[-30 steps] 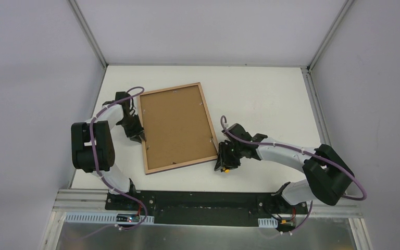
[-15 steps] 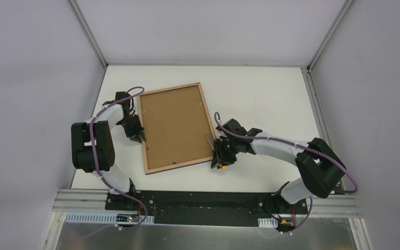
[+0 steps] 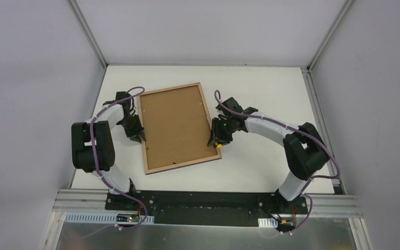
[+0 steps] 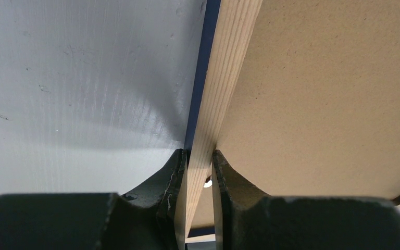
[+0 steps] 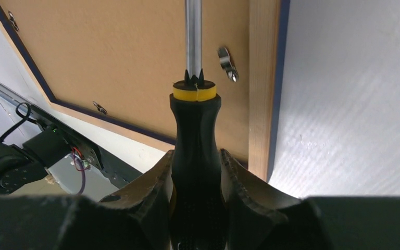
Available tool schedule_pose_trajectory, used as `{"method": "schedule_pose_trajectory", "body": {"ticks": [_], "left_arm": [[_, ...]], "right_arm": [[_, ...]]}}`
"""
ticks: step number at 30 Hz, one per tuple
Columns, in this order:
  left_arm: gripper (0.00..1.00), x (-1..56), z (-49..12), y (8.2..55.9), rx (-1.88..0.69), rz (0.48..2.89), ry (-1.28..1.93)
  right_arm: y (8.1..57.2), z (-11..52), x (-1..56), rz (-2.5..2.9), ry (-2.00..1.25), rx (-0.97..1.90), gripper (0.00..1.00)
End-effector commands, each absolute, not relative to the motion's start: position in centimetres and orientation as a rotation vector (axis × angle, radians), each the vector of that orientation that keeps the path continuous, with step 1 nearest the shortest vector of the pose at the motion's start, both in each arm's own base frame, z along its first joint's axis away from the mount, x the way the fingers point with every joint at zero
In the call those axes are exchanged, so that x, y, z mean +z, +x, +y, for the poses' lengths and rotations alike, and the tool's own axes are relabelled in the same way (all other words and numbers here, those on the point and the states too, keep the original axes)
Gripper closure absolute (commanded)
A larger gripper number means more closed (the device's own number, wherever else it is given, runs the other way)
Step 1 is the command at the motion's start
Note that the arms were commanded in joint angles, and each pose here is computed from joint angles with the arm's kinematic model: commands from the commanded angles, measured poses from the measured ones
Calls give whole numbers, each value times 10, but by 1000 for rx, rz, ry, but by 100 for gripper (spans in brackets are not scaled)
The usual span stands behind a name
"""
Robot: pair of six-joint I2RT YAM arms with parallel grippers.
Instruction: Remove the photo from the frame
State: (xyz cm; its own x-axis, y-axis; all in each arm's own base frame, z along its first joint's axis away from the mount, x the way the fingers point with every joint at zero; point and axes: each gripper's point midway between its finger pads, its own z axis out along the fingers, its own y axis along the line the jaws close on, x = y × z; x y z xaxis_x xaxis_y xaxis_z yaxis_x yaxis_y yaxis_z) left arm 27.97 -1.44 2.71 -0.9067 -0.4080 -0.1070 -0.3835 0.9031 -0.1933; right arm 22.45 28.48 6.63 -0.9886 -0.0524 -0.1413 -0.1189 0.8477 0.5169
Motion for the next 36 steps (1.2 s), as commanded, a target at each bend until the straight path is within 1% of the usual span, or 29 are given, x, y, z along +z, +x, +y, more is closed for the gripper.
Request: {"method": "schedule_pose_trajectory", "body": {"ticks": [1,10,17,29,36], "left_arm": [[100,26,-10,277,-183,2940,-635],[100,26,-13,277,-183,2958,-622],[100,26,-18,276,-181,2974,-595],[100,24,-24,274,-156,3005,-552],[100,22,-24,274,-142,3020,-548]], "right_arm": [[240,296,75,2925,-153,886,100],[282,310,63,2962,-47,906,100],[302,313,55,2972,18,928,100],[323,316,44,2980,30,969,100],[332,320,43,2970,-34,961,100]]}}
